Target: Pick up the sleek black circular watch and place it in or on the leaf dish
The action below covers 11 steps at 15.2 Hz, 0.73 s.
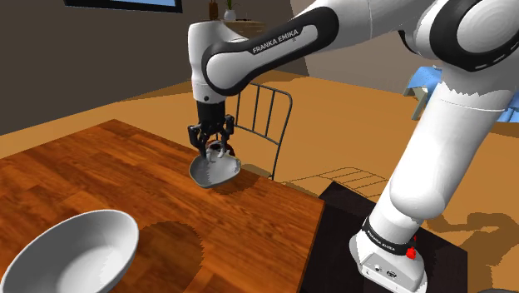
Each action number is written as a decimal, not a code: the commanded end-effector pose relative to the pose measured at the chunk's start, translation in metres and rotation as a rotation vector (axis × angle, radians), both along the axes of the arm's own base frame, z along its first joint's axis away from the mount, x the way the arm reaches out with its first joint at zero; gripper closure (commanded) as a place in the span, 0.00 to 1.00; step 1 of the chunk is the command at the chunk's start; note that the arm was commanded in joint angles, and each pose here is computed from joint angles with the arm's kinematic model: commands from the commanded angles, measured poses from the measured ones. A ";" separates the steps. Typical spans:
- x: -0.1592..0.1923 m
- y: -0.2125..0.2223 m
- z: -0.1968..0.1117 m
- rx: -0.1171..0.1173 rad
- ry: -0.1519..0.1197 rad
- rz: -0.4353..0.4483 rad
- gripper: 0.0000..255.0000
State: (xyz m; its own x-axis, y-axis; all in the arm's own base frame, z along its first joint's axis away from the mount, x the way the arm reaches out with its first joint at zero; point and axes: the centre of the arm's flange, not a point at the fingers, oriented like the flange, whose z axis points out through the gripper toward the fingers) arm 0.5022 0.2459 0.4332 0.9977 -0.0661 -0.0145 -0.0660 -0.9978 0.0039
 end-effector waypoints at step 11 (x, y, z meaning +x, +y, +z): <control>0.000 0.001 -0.022 0.000 0.000 0.000 1.00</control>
